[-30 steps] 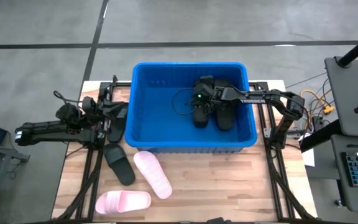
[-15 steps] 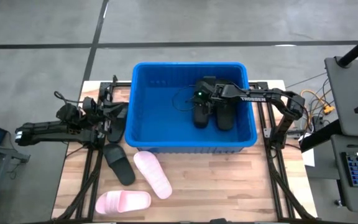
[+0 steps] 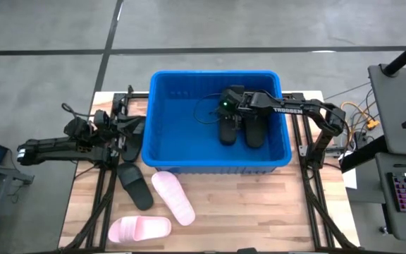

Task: Pick and place slides into bin
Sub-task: Put the black slide into the blue bin, then put the pink slide into the blue bin

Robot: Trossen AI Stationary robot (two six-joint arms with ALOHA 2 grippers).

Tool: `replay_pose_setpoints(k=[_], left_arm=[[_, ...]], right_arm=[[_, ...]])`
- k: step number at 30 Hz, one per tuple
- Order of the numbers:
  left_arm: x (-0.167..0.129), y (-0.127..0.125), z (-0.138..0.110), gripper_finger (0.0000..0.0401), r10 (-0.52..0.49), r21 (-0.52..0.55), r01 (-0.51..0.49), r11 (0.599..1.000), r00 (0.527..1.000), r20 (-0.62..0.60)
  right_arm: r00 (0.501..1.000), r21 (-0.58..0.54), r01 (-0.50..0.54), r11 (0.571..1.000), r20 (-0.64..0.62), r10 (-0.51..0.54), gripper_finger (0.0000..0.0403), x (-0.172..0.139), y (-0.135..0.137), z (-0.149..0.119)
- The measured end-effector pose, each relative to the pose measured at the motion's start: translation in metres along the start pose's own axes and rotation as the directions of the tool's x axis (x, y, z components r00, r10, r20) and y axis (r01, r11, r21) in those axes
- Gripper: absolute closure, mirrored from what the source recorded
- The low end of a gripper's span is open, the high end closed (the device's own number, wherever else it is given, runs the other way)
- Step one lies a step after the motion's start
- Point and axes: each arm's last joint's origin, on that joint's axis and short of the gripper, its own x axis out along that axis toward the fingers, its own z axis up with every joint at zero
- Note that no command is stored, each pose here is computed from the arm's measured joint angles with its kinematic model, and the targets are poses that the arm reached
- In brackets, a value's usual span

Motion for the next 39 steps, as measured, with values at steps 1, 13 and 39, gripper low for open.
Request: replay_pose_setpoints(k=[1,13,39], left_arm=[[0.000,0.000,0.000,0.0395,0.000,-0.013,0.000,1.000,1.000,0.000],[0.000,0.000,0.000,0.0395,0.000,-0.015,0.000,1.000,1.000,0.000],[-0.001,0.000,0.001,0.0395,-0.001,-0.015,0.002,1.000,1.000,0.005]], right_arm=[[1.000,-0.002,-0.007,1.000,-0.002,0.007,0.0227,0.000,0.000,0.000],[0.999,0.013,-0.028,1.000,-0.021,0.029,0.0227,-0.003,0.000,-0.001],[0.995,0.245,-0.099,0.964,0.022,0.096,0.0227,-0.039,-0.022,0.014]])
